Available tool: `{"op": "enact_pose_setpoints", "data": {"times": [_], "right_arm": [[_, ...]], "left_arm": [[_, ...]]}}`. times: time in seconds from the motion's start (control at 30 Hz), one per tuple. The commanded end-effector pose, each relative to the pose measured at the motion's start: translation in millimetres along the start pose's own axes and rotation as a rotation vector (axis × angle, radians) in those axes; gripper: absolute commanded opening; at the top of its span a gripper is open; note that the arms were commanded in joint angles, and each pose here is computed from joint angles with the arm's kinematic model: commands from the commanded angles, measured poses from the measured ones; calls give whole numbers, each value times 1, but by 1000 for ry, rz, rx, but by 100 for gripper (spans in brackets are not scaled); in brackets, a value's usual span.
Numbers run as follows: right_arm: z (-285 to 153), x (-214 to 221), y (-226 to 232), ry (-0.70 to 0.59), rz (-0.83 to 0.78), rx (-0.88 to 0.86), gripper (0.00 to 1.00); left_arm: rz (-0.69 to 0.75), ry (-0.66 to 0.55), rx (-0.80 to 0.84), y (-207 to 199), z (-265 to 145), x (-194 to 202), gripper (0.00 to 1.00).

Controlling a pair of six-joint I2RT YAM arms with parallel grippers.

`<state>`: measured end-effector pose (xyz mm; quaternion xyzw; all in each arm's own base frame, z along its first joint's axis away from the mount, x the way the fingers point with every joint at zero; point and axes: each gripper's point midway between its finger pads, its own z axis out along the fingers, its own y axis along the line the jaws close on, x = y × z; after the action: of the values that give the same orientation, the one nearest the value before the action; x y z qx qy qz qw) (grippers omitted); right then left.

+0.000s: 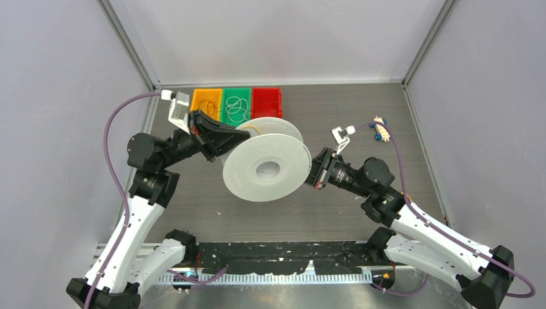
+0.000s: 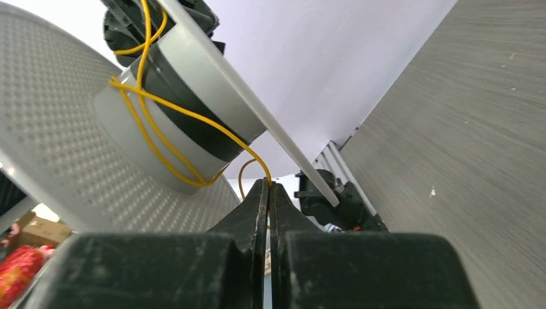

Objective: Wrap the cables

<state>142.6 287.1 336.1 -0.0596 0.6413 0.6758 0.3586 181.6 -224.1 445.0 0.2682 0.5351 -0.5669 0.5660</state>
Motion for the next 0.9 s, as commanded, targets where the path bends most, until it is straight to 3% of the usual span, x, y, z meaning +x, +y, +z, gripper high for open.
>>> {"op": "enact_pose_setpoints", "data": {"times": [0.0,0.1,0.3,0.5,0.7,0.87], "right_arm": [[-6,-6,46,9,44,-184,6],[-5,-9,38,-18,34,-148,12],[-2,-38,33,-180,46,-118,5],[2,-61,45,-287,164,-198,5],[3,-63,22,-344,322,-189,5],[2,-65,5,-392,353,-152,6]], "left_arm": [[46,-156,-44,2,-3,-36,0],[-4,-199,-65,6,-4,-38,0],[-57,-286,-95,15,-9,-39,0],[-137,-356,-177,37,-18,-29,0],[-195,-415,-229,52,-21,-30,0],[-201,-476,-255,61,-28,-28,0]]}}
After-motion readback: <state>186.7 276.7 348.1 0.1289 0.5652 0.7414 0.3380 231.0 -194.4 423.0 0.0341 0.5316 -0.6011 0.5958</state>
